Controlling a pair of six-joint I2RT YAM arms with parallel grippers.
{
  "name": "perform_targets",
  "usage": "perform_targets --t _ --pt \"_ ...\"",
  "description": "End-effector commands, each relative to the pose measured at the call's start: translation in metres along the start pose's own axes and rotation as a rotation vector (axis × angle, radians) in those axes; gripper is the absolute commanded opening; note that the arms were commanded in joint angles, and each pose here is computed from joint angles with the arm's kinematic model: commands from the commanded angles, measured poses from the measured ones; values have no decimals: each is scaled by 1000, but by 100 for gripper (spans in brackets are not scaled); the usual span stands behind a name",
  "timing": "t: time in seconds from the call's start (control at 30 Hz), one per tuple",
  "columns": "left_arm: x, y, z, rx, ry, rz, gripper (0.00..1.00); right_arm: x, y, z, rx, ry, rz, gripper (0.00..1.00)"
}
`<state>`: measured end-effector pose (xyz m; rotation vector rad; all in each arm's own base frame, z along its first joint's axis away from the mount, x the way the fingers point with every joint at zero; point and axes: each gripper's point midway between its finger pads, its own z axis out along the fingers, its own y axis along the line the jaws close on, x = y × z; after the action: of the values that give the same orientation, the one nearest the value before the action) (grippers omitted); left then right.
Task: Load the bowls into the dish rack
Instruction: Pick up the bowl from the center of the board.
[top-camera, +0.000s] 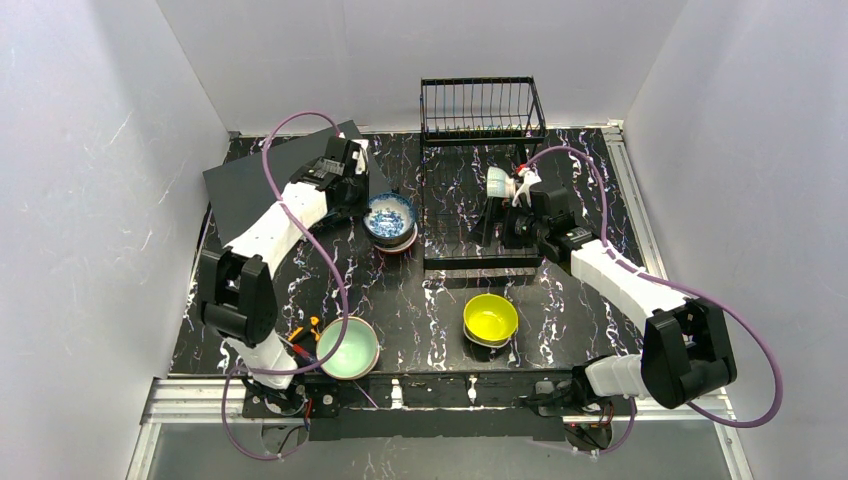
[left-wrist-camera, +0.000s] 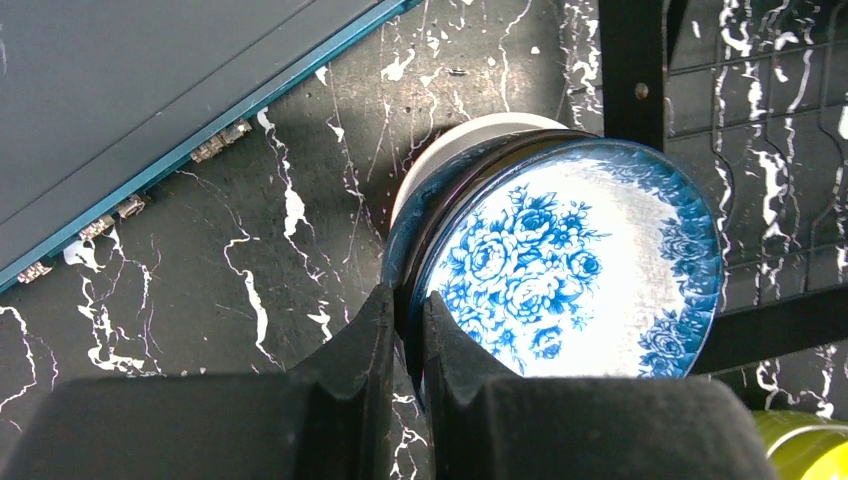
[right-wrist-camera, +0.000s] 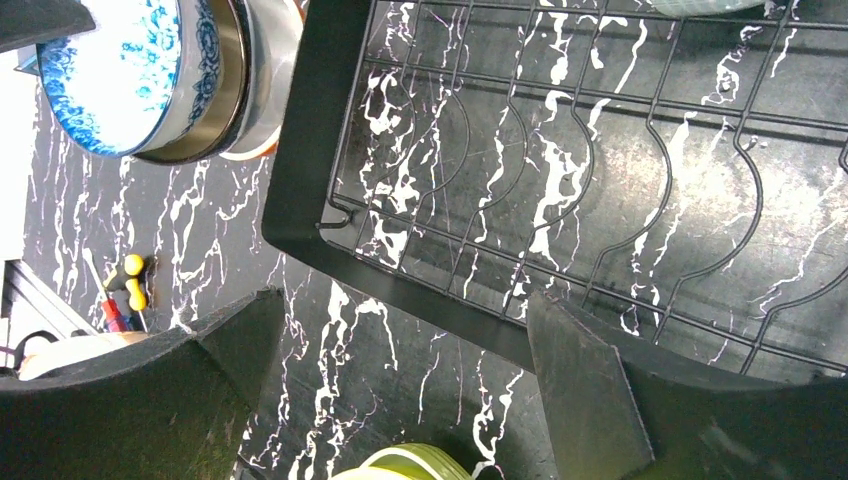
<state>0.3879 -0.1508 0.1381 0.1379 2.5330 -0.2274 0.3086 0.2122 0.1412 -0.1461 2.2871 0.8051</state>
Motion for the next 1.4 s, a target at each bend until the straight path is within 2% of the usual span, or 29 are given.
perform_targets --t 0.0,0.4,0.7,1.0,1.13,1.37 --pt "-47 -25 -49 132 -218 15 0 -31 24 -12 -71 -81 -14 99" --pt "-48 -50 -58 289 -238 65 0 -25 69 -4 -345 -51 84 99" --pt "-47 -48 -57 278 -238 76 0 -16 129 24 -470 -7 42 91" --pt "-47 -49 -59 281 -241 78 0 -22 156 57 -531 -8 95 83" --pt "-48 -50 -60 287 -244 79 0 -23 156 75 -520 11 133 71" --pt "-49 -49 -64 281 -259 86 0 -25 157 91 -514 31 160 35"
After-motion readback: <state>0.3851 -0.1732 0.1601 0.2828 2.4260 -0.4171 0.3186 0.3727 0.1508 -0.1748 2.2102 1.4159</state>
